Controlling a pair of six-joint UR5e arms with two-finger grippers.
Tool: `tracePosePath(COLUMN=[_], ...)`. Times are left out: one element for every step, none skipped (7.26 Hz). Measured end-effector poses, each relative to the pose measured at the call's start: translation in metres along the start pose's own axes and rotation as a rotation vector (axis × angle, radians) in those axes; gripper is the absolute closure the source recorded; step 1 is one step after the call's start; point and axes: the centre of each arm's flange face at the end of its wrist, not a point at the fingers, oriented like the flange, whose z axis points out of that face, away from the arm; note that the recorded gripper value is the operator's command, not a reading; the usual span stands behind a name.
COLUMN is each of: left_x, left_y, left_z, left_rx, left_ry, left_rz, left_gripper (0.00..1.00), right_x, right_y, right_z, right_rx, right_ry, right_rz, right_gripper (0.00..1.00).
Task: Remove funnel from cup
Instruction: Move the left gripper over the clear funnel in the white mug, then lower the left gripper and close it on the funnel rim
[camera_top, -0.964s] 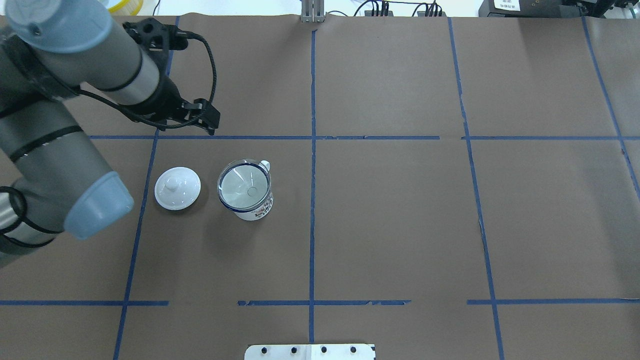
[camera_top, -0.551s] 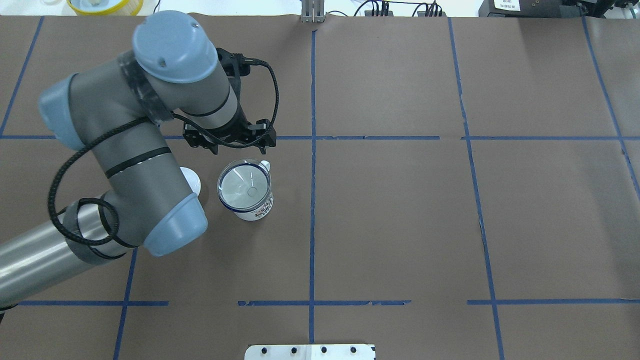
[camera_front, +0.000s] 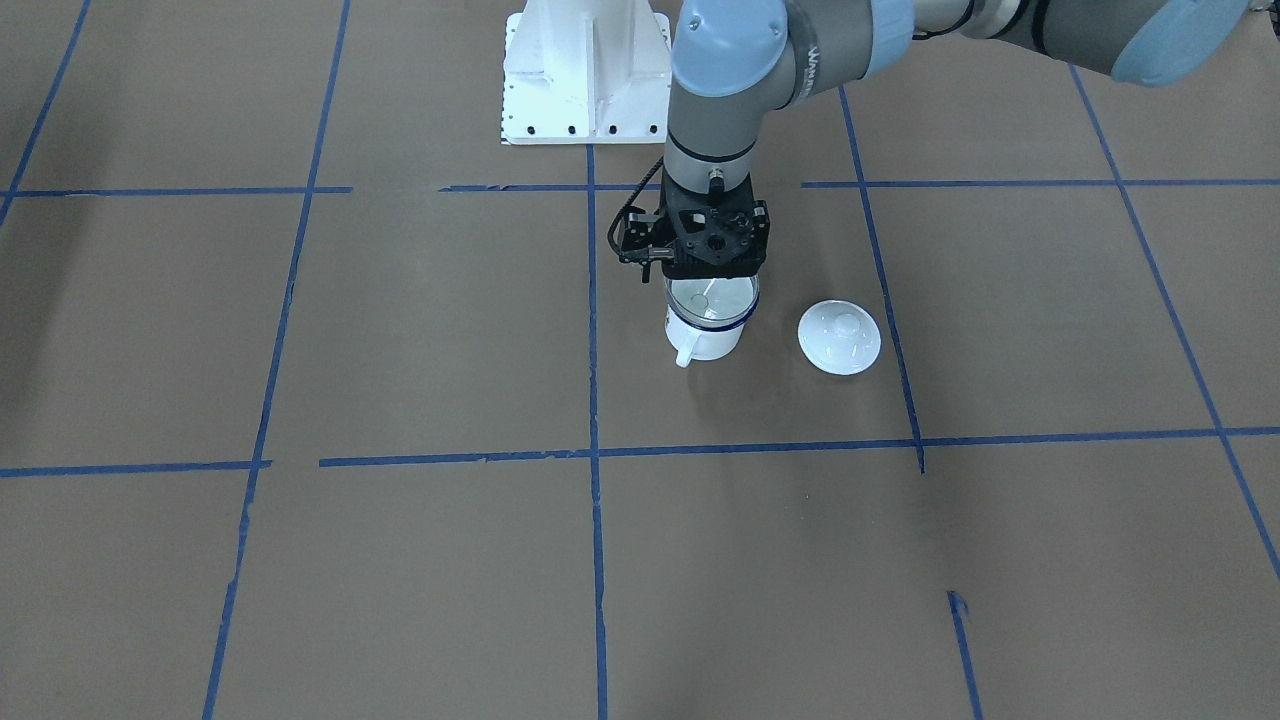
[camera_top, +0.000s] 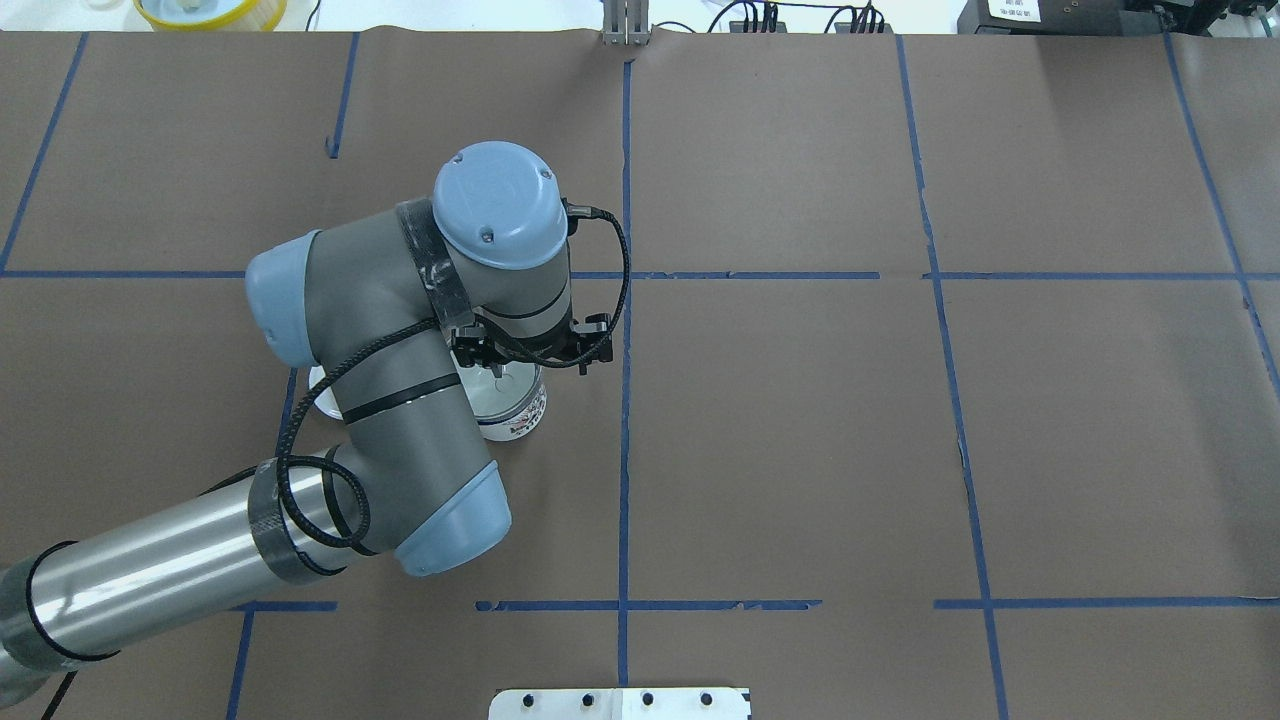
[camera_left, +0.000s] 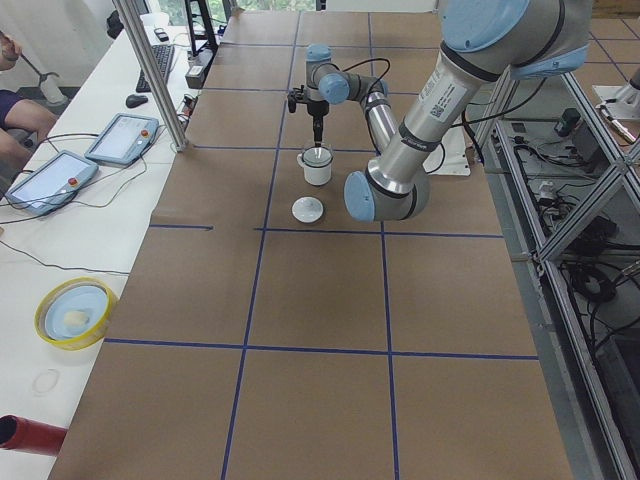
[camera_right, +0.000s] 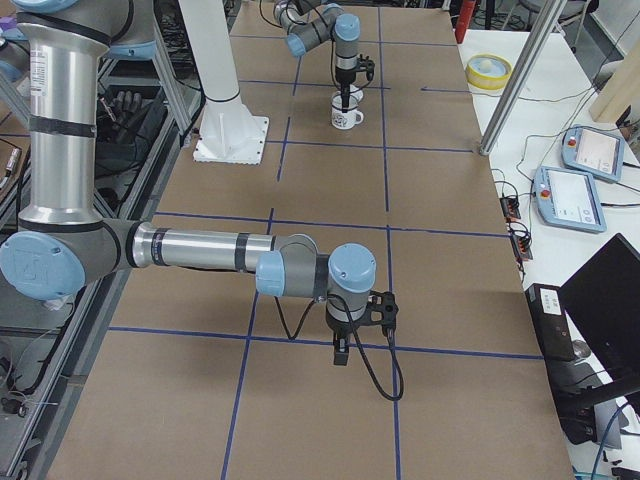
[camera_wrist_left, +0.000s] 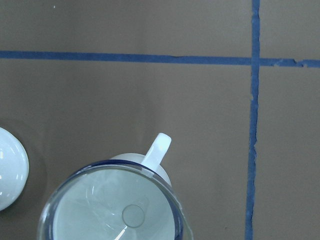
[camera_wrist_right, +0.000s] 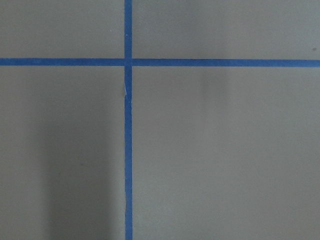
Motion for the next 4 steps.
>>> tracePosePath(left_x=[0.006,0.009,0.011,0.010], left_y=[0.006,0.013,0.016,0.017], left_z=[0.007,0.013,0.015,0.015], left_rx=[-0.007,-0.015,-0.017,-0.016], left_ry=[-0.009,-0.013,-0.015,-0.016], left_rz=[-0.002,0.002,0.005,0.007], left_gripper=[0.58,0.77,0.82,0.87], right_x=[0.000,0.000,0.000,0.000], right_y=[0.000,0.000,0.000,0.000], right_z=[0.000,0.000,0.000,0.000], right_rx=[0.000,0.000,0.000,0.000], right_ry=[0.000,0.000,0.000,0.000], right_rz=[0.000,0.000,0.000,0.000], right_gripper=[0.00,0.00,0.00,0.00])
